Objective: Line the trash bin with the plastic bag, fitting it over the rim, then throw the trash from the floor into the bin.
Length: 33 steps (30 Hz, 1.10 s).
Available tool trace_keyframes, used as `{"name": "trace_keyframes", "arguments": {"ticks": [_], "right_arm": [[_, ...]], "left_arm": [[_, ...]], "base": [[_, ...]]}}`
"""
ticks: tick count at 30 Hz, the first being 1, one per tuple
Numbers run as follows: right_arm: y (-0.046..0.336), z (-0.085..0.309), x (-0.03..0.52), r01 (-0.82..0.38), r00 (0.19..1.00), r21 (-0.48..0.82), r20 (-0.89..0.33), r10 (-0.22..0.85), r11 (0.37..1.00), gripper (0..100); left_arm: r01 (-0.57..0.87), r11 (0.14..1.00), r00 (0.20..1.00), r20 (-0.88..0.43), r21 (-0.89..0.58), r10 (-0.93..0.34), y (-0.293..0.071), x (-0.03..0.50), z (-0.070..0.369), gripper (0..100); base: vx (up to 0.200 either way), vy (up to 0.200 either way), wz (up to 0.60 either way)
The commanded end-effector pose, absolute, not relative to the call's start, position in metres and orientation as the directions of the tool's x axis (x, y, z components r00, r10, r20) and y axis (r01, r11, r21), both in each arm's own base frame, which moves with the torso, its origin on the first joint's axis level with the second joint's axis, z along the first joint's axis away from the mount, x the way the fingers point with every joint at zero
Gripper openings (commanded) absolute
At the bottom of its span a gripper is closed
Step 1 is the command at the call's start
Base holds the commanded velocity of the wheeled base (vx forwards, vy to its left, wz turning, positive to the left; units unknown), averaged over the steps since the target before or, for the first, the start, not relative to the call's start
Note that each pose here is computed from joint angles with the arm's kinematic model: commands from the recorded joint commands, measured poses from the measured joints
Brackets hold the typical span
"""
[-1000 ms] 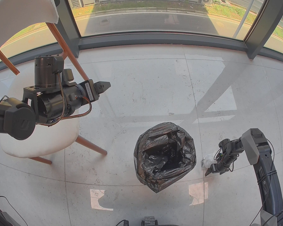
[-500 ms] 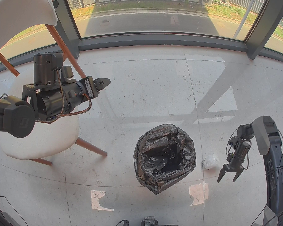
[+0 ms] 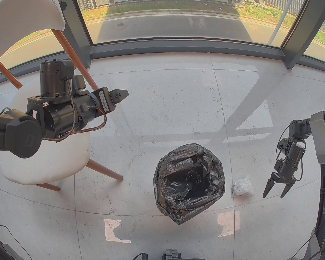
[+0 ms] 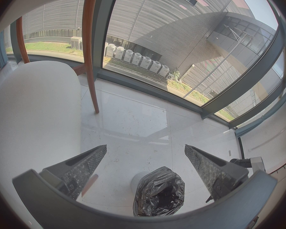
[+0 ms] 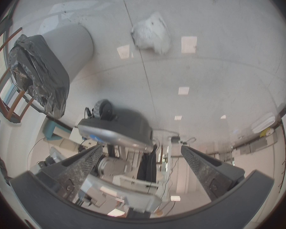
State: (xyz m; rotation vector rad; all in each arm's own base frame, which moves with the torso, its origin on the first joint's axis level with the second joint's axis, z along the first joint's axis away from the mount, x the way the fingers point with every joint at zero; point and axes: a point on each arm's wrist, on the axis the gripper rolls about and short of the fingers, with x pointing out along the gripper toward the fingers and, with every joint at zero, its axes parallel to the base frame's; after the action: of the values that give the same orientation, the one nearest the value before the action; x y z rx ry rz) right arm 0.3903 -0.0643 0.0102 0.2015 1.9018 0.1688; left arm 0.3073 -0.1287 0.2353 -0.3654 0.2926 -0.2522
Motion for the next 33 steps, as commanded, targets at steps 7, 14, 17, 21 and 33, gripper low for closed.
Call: {"name": "trace_keyframes", "arguments": {"ticks": [7,14,17,21,33], "right_arm": [[-0.03,-0.051,0.394,-0.199,0.698,-0.02,-0.705,0.127,0.98,100],[-0.022,-0.063,0.408,-0.156,0.704,0.025,-0.698,0.129,0.987,100],[-0.015,-0.069,0.418,-0.139,0.708,0.055,-0.692,0.139,0.989,100],[-0.011,-0.072,0.425,-0.14,0.695,0.065,-0.704,0.145,0.988,100],[-0.021,-0.085,0.473,-0.123,0.69,0.065,-0.712,0.132,0.99,100]], "left_arm": [[0.173,0.894,0.922,-0.251,-0.413,-0.294,-0.127,0.3,0.231,100],[0.196,0.876,0.918,-0.232,-0.441,-0.322,-0.124,0.302,0.237,100],[0.194,0.878,0.916,-0.238,-0.438,-0.321,-0.124,0.301,0.235,100],[0.195,0.877,0.917,-0.237,-0.438,-0.322,-0.124,0.301,0.236,100],[0.195,0.881,0.923,-0.223,-0.432,-0.314,-0.126,0.305,0.239,100]], "base": [[0.0,0.0,0.0],[-0.114,0.0,0.0],[-0.2,0.0,0.0],[-0.2,0.0,0.0],[-0.117,0.0,0.0]]}}
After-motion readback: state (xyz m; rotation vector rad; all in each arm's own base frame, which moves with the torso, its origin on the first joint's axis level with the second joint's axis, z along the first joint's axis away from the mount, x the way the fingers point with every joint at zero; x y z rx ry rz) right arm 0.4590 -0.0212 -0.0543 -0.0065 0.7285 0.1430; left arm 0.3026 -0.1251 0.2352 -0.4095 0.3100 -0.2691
